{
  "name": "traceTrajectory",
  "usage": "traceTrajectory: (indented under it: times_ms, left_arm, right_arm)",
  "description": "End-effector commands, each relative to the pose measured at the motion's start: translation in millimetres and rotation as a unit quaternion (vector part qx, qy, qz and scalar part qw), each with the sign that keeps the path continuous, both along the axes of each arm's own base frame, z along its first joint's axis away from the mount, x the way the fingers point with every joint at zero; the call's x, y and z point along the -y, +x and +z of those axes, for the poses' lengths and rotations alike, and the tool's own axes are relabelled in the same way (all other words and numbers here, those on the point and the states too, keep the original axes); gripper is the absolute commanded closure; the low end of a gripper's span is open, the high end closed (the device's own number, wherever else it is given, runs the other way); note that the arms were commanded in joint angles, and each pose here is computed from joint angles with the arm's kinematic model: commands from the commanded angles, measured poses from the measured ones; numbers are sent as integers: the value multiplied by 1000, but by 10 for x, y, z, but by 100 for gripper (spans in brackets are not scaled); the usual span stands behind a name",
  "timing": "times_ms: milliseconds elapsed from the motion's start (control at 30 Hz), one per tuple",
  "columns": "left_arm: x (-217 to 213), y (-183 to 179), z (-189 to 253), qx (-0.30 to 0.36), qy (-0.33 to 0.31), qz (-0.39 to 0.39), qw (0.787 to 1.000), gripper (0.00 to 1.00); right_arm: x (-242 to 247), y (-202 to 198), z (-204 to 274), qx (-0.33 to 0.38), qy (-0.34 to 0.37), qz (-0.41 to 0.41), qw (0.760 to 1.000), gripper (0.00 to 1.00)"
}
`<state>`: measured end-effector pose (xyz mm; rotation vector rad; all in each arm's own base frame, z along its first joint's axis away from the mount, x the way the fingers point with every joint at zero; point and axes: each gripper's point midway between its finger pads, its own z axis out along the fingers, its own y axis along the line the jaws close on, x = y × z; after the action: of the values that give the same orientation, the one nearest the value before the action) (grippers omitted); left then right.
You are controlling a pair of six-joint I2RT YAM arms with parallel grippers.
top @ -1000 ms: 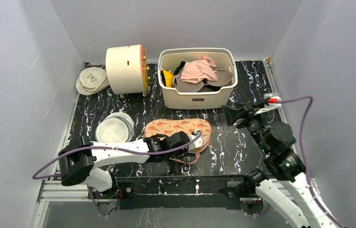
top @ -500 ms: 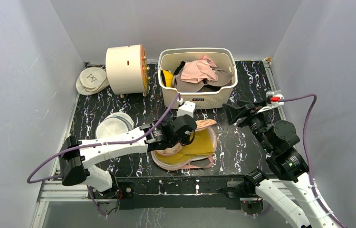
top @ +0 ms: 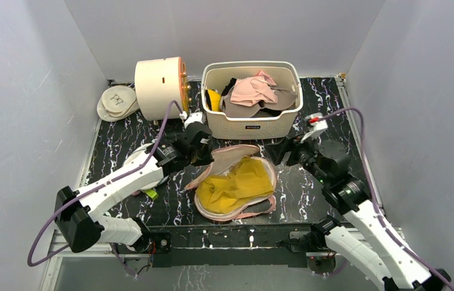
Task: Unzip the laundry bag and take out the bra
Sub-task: Open the laundry bag at the center of the board.
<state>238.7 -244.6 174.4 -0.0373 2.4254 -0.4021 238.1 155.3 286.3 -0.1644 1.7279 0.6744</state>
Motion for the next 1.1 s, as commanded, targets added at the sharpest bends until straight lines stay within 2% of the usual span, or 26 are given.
traceTrajectory:
  times_ms: [0,167,300,433,533,633,733,933,1067]
  left_arm:
    - [-189,-72,-103,-48,-9,-1,999,100]
    - [-437,23,-216,-71,-1,21,997,100]
    - [-645,123,-328,-81,15,34,996,100]
    - [-860,244,-362,-79,59,43,994,100]
    - [-1026,323,-319,-65,99,56,991,93]
    - [-1136,365,-360,-63,118,67,989,93]
    - [-1195,303,-516,-88,126,69,986,95]
    - [-1280,241,-788,-117,99,91,984,95]
    - [-1400,346,-698,-100,126,110,981,85]
  right_arm:
    - [-253,7,-430,-67,-6,56,996,29]
    - [-426,25,-894,-147,-27,93,984,28]
    - [-480,43,-1103,-182,-36,101,977,27]
    - [-494,83,-1190,-191,-30,94,977,25]
    - [-511,112,-1190,-194,-12,96,976,24]
    - [-517,150,-1231,-206,8,100,973,23]
    - [-538,198,-1269,-218,11,104,970,24]
    - [-595,263,-1287,-225,13,111,968,24]
    - [-599,338,-1314,-224,-2,111,968,26]
